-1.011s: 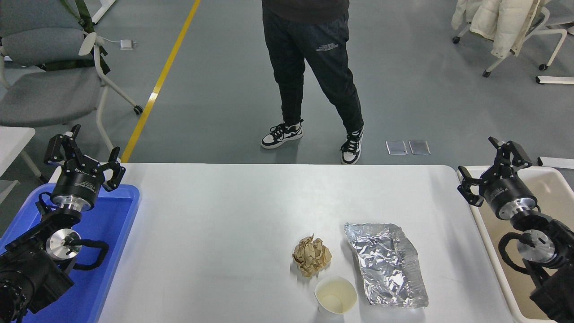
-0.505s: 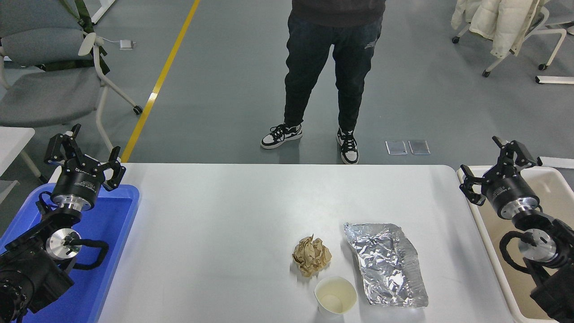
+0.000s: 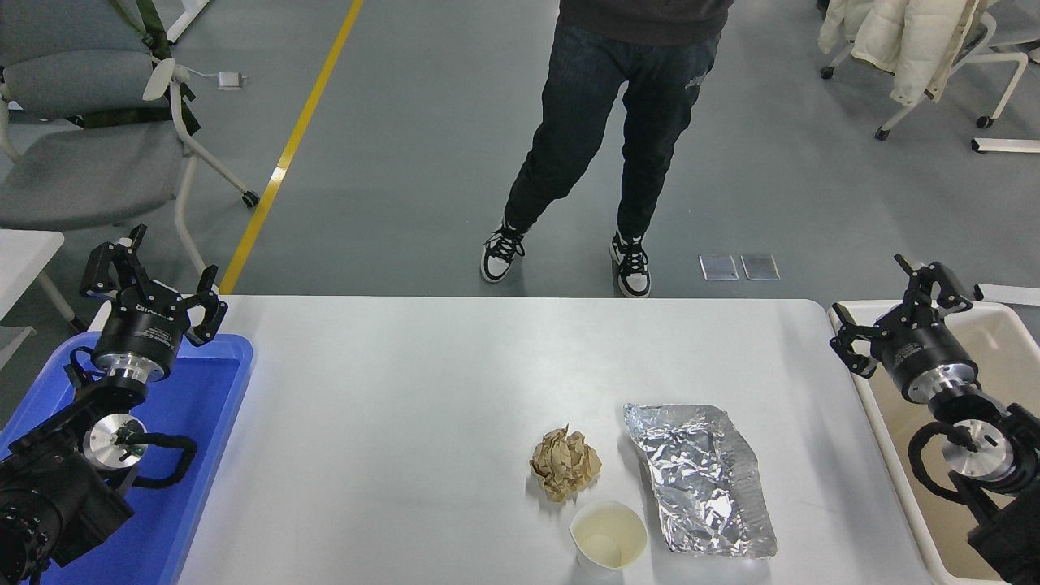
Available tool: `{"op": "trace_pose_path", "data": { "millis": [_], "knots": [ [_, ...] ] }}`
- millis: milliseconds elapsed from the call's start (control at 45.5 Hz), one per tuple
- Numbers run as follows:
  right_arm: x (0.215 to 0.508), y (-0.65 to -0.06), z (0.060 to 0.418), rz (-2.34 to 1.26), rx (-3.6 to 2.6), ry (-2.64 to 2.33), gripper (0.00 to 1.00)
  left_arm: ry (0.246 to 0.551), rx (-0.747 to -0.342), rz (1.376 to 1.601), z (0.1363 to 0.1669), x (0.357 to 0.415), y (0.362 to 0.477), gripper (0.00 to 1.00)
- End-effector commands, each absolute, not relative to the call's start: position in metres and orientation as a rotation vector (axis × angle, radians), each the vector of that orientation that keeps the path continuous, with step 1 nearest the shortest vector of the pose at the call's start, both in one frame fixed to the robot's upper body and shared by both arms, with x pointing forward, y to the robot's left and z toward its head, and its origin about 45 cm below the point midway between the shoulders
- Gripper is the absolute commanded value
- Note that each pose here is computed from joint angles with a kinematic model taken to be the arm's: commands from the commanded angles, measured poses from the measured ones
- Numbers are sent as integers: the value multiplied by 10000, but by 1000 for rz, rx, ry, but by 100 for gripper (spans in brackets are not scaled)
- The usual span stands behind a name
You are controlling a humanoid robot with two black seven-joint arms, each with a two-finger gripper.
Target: Clean the table surface
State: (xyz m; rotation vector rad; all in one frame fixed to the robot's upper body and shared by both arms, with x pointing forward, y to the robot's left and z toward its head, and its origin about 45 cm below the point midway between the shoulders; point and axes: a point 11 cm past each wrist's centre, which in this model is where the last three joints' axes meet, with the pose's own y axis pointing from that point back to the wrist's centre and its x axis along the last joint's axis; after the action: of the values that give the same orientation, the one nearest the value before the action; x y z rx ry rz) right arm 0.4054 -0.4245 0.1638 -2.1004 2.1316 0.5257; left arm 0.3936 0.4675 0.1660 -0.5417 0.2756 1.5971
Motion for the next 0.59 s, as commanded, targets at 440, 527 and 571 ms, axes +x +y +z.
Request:
{"op": "trace_pose_path", "data": {
  "millis": [440, 527, 571],
  "knots": [
    [3972, -3362, 2574, -303, -3012, 1692, 100, 276, -541, 1596, 1660, 3937, 4671, 100],
    [3804, -3172, 2569, -419, -3163, 1537, 100, 276, -543, 1593, 1661, 3938, 4669, 100],
    [3708, -3077, 2550, -452, -3234, 1442, 100, 276, -543, 1593, 1661, 3938, 4669, 100]
  ]
}}
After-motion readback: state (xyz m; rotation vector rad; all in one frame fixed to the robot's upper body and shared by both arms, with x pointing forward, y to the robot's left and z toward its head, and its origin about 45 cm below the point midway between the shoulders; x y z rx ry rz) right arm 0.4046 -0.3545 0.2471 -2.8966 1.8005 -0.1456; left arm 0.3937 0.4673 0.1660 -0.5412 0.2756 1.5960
